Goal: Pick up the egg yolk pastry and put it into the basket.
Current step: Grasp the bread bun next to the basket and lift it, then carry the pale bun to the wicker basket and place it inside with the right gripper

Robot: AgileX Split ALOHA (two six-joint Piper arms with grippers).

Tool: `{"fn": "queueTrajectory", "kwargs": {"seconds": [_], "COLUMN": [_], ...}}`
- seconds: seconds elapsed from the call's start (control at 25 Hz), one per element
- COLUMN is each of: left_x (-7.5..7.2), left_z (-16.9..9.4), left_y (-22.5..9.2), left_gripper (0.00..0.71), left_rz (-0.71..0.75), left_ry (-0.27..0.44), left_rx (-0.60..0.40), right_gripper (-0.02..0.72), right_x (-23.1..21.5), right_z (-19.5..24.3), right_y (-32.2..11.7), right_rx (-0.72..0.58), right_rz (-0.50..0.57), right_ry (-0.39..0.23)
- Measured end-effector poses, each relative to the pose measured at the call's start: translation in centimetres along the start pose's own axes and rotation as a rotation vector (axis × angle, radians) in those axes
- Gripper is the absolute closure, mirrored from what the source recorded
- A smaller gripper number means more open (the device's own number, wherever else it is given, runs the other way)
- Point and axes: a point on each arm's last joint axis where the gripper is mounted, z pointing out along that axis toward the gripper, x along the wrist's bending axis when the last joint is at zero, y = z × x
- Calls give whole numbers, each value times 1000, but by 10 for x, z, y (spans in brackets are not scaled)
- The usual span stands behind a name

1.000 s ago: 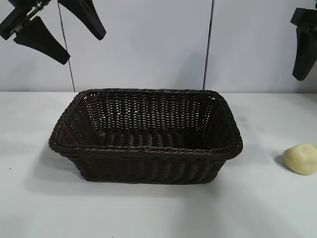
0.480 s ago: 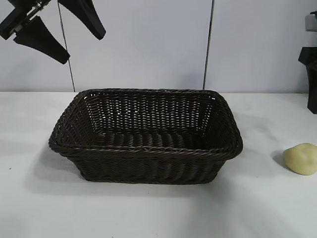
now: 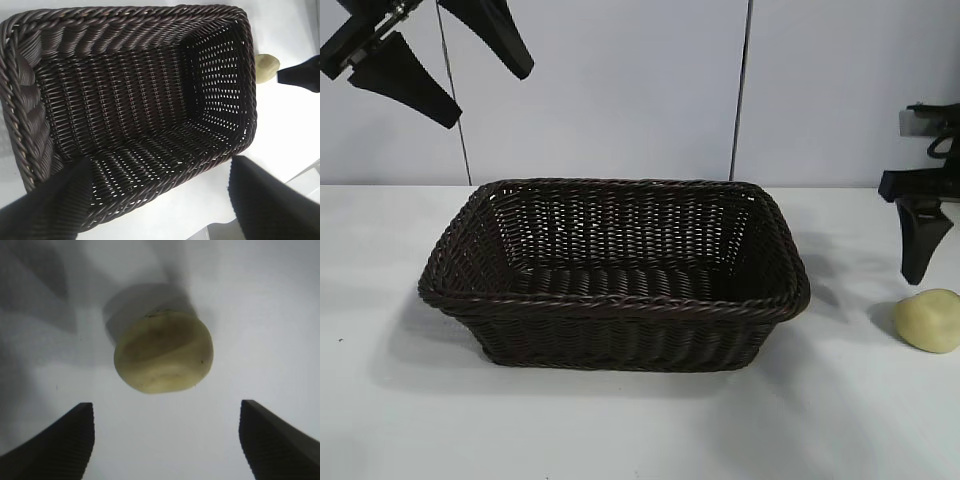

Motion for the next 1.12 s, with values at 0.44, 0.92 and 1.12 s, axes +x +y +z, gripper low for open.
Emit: {"fn": "queueTrajectory", "kwargs": {"seconds": [0.44, 0.92, 1.12], "left_x": [0, 0, 0], "left_z": [0, 0, 0], "left_y": [0, 0, 0], "left_gripper": [160, 160, 160], "left_rz": [0, 1, 1], "left_ry": [0, 0, 0], "left_rx": [0, 1, 1], "right_gripper": [555, 557, 561], "right_x": [0, 5, 10], "right_z": [1, -101, -149], "right_y": [1, 9, 5], "right_rx": [0, -150, -264], "right_rz": [10, -16, -20], "right_ry": [-3, 52, 108]}}
